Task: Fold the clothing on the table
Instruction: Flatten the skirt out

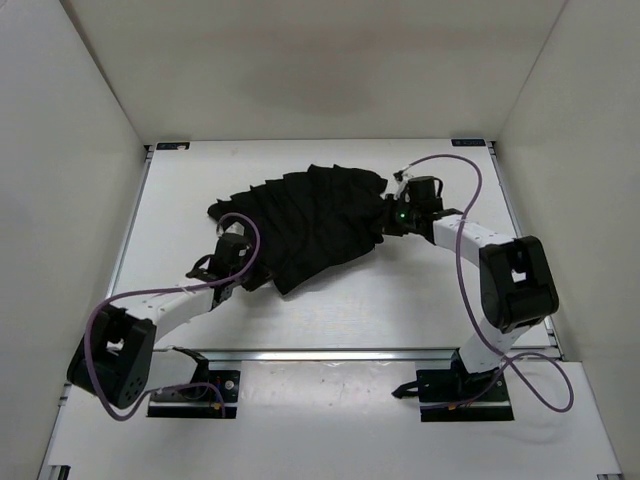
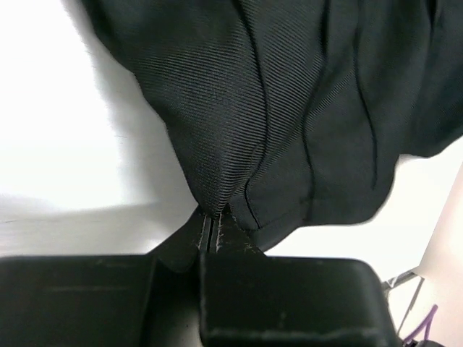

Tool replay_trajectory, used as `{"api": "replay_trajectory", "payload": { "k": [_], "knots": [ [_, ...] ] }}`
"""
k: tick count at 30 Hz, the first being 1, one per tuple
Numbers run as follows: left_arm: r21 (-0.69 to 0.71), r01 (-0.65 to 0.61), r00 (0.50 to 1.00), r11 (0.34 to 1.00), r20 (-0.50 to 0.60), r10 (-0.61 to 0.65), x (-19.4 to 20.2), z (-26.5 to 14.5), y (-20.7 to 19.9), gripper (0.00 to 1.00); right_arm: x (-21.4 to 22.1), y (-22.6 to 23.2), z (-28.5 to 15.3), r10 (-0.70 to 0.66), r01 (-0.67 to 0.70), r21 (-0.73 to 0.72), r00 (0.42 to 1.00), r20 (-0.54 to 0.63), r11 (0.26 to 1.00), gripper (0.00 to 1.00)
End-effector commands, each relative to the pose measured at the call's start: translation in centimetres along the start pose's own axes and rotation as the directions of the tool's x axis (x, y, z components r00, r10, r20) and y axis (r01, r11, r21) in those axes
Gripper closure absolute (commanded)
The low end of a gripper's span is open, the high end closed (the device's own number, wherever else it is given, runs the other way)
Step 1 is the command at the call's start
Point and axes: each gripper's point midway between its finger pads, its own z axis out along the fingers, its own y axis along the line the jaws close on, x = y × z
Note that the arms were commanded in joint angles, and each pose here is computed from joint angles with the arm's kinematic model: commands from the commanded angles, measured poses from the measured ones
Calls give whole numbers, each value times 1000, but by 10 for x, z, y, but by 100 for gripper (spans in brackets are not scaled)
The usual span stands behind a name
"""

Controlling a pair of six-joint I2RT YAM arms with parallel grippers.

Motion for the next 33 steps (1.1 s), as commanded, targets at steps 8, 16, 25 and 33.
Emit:
{"api": "replay_trajectory", "payload": {
  "k": [8,16,25,33],
  "knots": [
    [-109,-78,997,991,-5,78,-18,-29,35,100,-19,-45,-48,37,-36,-49,999,24,998,95],
    [-108,-96,992,990,-96,86,7,-19,37,100,21,-23,-42,7,-16,-137,998,-63,990,21],
    [-127,-71,989,989,-139,54,22,-21,56,100,72,-14,-41,-109,94,-135,989,-102,986,18],
    [-125,-47,989,991,-144,29,25,-26,60,100,68,-26,-30,-80,67,-108,990,-118,992,53]
  ]
}}
